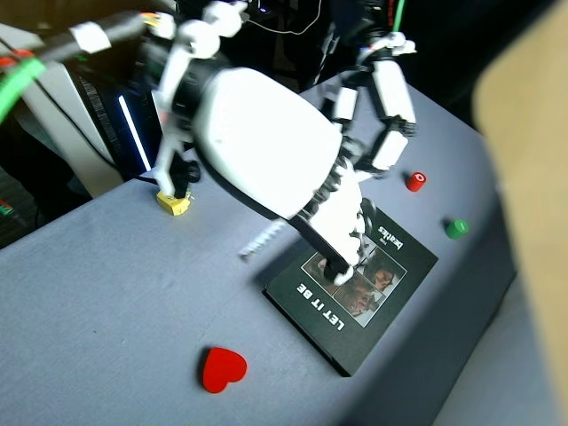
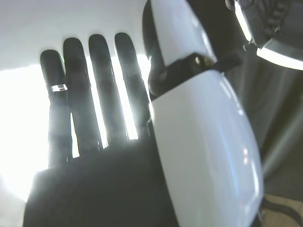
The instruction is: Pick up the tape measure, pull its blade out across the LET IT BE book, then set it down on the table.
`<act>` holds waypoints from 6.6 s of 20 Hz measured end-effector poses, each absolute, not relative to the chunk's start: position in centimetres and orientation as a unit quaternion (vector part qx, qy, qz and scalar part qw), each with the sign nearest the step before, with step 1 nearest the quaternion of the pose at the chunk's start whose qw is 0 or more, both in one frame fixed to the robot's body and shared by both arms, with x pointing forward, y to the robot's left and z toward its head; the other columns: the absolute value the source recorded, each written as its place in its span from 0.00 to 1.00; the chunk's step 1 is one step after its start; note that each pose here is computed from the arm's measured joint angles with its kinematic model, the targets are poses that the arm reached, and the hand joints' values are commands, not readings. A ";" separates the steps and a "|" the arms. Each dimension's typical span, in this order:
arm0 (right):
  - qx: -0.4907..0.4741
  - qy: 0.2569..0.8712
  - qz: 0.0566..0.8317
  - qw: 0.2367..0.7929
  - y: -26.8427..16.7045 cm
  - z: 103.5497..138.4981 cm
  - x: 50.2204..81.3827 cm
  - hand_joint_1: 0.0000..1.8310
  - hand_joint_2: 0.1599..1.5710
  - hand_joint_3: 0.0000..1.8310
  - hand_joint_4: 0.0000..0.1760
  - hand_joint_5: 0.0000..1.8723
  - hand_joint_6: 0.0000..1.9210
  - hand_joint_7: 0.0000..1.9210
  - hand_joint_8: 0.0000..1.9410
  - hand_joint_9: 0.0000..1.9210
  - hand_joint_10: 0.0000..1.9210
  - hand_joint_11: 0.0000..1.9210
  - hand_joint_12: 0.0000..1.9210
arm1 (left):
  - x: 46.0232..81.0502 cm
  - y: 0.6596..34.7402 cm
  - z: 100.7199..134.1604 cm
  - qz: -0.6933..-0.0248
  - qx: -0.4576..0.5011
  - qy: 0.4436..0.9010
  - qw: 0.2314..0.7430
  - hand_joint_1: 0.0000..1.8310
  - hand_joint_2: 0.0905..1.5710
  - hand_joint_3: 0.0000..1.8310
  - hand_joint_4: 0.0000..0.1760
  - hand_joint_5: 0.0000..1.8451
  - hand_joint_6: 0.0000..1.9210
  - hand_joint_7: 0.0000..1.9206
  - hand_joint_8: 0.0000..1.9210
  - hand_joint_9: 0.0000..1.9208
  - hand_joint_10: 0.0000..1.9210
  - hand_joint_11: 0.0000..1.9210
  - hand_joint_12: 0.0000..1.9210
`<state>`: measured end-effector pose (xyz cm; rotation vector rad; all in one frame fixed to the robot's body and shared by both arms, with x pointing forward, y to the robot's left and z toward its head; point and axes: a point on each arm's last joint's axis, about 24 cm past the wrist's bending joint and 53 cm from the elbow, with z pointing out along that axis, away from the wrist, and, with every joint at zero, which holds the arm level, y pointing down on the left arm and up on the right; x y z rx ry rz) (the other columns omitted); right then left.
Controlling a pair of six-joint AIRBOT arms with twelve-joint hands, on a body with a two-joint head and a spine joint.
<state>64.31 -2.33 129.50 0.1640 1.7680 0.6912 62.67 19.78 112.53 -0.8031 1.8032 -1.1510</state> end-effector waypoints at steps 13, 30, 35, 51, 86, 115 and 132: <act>0.075 0.742 0.301 0.595 1.5 129.1 68.2 0.54 0.68 0.00 0.00 0.43 0.01 0.45 0.00 0.44 0.01 0.23 0.50 | 66.9 21.0 114.8 -0.452 -0.316 0.723 0.417 0.82 0.65 0.00 0.00 0.57 0.34 0.53 0.42 0.54 0.50 0.51 0.71; 0.062 0.756 0.268 0.594 1.8 125.8 68.6 0.54 0.68 0.00 0.00 0.45 0.01 0.45 0.00 0.45 0.01 0.25 0.52 | 67.7 21.0 116.3 -0.464 -0.314 0.712 0.423 0.82 0.66 0.00 0.00 0.55 0.35 0.51 0.46 0.53 0.51 0.50 0.72; 0.059 0.756 0.264 0.596 1.7 125.2 68.7 0.54 0.68 0.00 0.00 0.44 0.00 0.44 0.00 0.45 0.01 0.25 0.52 | 67.7 21.1 116.3 -0.464 -0.315 0.712 0.422 0.82 0.66 0.00 0.00 0.54 0.37 0.52 0.46 0.52 0.52 0.52 0.70; 0.052 0.763 0.255 0.592 1.6 124.0 68.6 0.54 0.68 0.00 0.00 0.45 0.01 0.46 0.01 0.45 0.01 0.25 0.52 | 67.8 21.3 116.3 -0.465 -0.322 0.708 0.422 0.82 0.66 0.00 0.00 0.55 0.36 0.52 0.44 0.54 0.49 0.51 0.72; 0.050 0.767 0.249 0.589 -0.5 123.2 68.7 0.66 0.70 0.00 0.00 0.47 0.54 0.50 0.58 0.47 0.38 0.34 0.65 | 67.9 21.3 116.3 -0.470 -0.331 0.703 0.418 0.82 0.65 0.00 0.00 0.56 0.32 0.55 0.41 0.54 0.50 0.50 0.73; 0.008 0.750 0.217 0.625 -10.3 124.4 71.3 0.65 0.71 0.00 0.06 0.46 0.58 0.49 0.58 0.47 0.39 0.35 0.64 | 68.1 21.1 116.6 -0.481 -0.344 0.691 0.416 0.82 0.65 0.00 0.00 0.54 0.37 0.53 0.41 0.55 0.48 0.51 0.71; 0.008 0.749 0.205 0.630 -14.2 124.2 72.9 0.65 0.71 0.00 0.05 0.46 0.57 0.49 0.58 0.48 0.39 0.35 0.63 | 68.1 21.1 116.8 -0.483 -0.343 0.689 0.418 0.82 0.65 0.00 0.00 0.57 0.33 0.52 0.44 0.54 0.50 0.51 0.71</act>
